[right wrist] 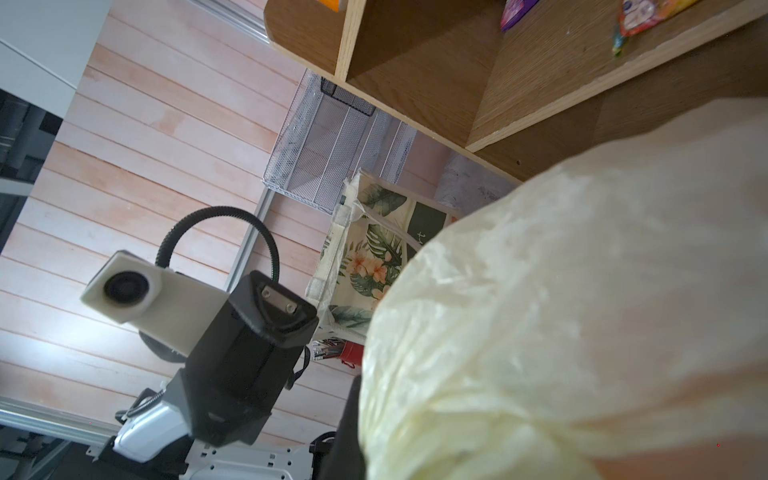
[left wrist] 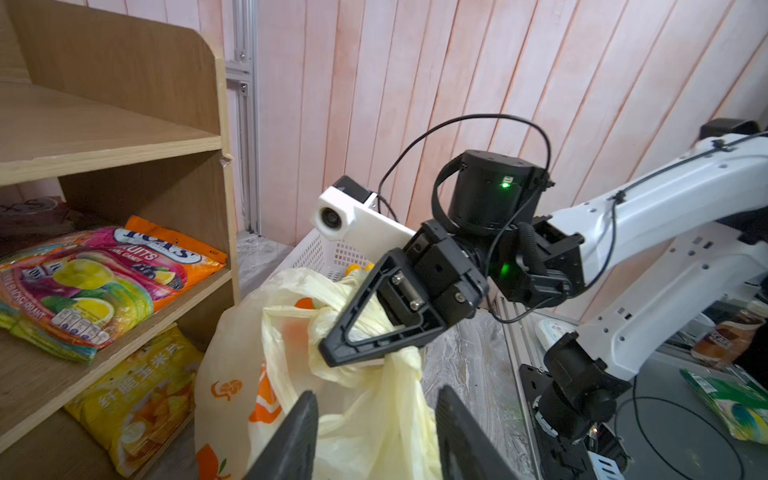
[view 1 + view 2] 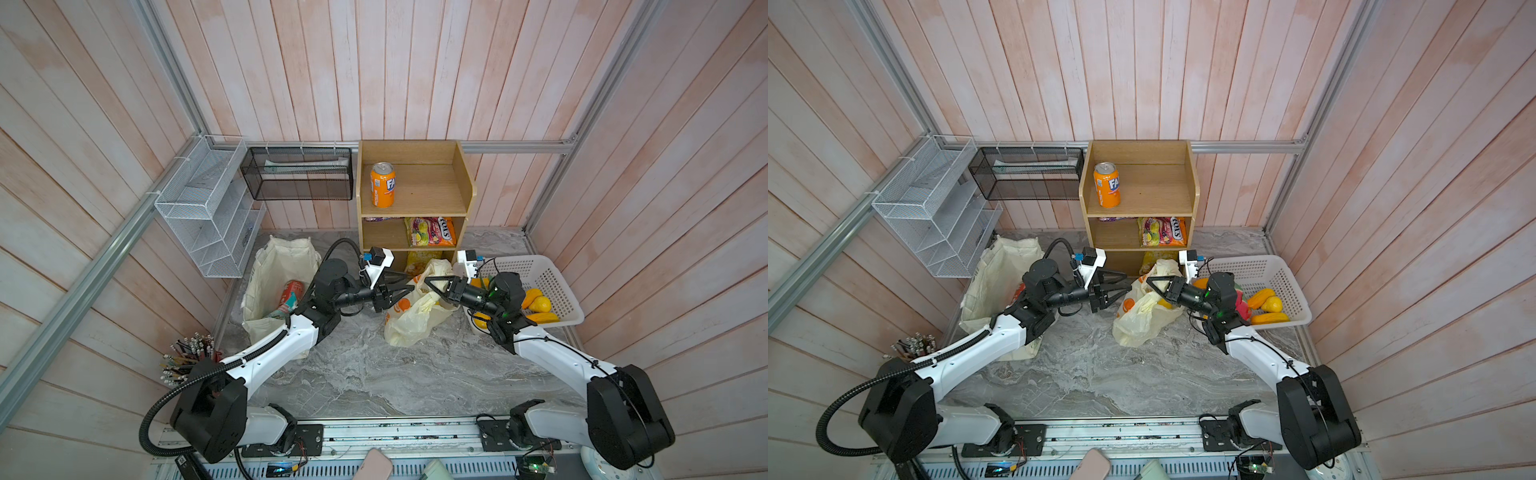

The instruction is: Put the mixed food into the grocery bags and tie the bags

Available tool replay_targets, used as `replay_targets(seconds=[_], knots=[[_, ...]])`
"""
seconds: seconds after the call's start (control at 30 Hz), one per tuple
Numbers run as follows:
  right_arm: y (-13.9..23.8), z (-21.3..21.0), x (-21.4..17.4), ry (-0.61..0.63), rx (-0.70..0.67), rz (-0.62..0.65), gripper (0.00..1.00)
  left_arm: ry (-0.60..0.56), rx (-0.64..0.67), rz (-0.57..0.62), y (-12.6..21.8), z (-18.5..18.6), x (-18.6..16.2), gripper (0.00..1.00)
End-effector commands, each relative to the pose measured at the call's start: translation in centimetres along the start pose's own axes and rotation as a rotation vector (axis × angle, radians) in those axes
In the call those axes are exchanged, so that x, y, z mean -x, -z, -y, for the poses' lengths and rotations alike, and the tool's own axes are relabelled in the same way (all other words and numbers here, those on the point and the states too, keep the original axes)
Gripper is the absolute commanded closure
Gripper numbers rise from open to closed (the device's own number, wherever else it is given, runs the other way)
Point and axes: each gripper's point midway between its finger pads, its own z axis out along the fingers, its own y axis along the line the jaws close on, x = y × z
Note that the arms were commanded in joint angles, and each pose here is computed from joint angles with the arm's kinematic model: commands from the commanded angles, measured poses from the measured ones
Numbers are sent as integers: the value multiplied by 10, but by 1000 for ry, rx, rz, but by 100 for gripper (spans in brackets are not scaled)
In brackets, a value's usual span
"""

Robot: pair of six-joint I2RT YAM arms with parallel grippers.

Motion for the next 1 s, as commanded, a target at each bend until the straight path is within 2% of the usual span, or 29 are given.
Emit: replay_targets(seconds=[0.0,0.2,0.33,0.43,0.6,0.77,0.97], knots=[[3,-25,-4,163,74,-61,100,58,-8,-16,-10,-8,-12,55],[3,-35,-10,250,127,-122,100,108,-56,-71,-30,-2,-47,64],[5,-42,-13,288,163,-140,79,132,-76,-89,-36,0,-62,67],[6,-43,-14,299,167,-141,68,128,-81,-86,-37,1,-63,67],[9,-40,-13,314,161,-147,68,124,-76,-86,-36,1,-65,68],[16,-16,-2,268,52,-110,53,114,-54,-59,-32,1,-59,68],[23,4,6,199,-50,-71,51,78,-33,6,-21,8,-35,61]])
